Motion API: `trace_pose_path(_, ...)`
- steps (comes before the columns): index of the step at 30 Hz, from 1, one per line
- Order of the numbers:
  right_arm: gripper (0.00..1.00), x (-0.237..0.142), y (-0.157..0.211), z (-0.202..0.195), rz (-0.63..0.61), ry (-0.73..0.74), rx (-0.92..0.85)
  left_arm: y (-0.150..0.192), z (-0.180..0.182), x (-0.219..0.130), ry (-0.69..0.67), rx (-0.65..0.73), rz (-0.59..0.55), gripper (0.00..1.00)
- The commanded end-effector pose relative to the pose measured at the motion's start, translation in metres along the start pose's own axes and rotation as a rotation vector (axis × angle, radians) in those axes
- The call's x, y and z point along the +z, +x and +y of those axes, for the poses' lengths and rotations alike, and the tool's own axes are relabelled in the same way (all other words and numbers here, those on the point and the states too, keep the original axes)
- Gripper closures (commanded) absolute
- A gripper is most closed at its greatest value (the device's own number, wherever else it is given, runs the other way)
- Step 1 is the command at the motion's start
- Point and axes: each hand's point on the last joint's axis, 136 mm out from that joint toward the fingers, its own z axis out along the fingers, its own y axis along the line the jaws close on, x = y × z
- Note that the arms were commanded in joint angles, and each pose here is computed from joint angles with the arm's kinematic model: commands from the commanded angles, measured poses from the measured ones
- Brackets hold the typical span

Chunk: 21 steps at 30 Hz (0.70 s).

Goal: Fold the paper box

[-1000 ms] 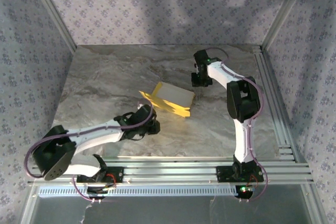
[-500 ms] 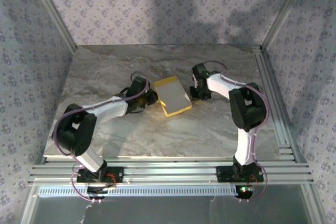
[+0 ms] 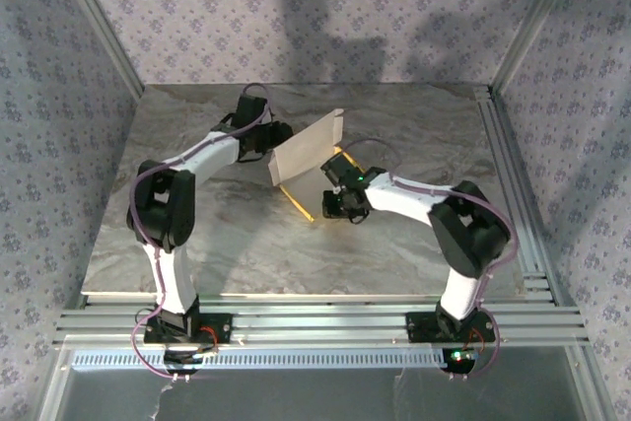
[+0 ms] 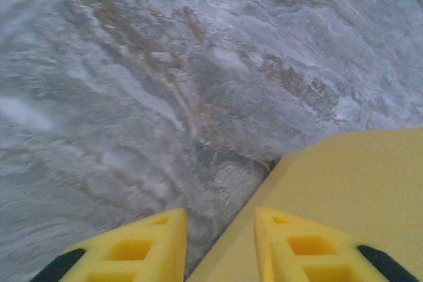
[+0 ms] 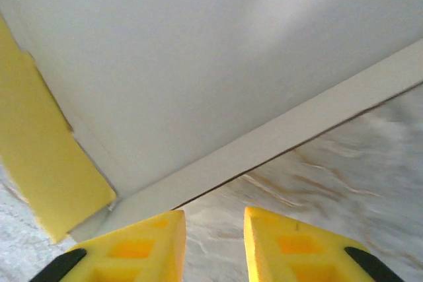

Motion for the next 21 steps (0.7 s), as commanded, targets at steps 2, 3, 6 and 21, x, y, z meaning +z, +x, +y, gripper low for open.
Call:
trace_pose_path(2, 0.65, -0.060, -0.048, -0.036, -0.220, 0.048, 0.026, -0.020, 0.027, -0.075, -0.129, -0.009, -0.124, 0.60)
trace_pose_path(3, 0.64, -0.068, -0.058, -0.046, -0.242, 0.041, 0.022, -0.019, 0.026, -0.093, -0.129, -0.015, -0.153, 0.59)
trace_pose_path(6, 0.62, -0.083, -0.087, -0.075, -0.280, 0.009, 0.035, 0.006, 0.009, -0.127, -0.065, -0.007, -0.158, 0.58)
trace_pose_path(21, 0.48, -0.069, -0.193, -0.060, -0.223, -0.193, -0.305, 0.094, 0.019, -0.109, -0.015, 0.397, 0.291, 0.42)
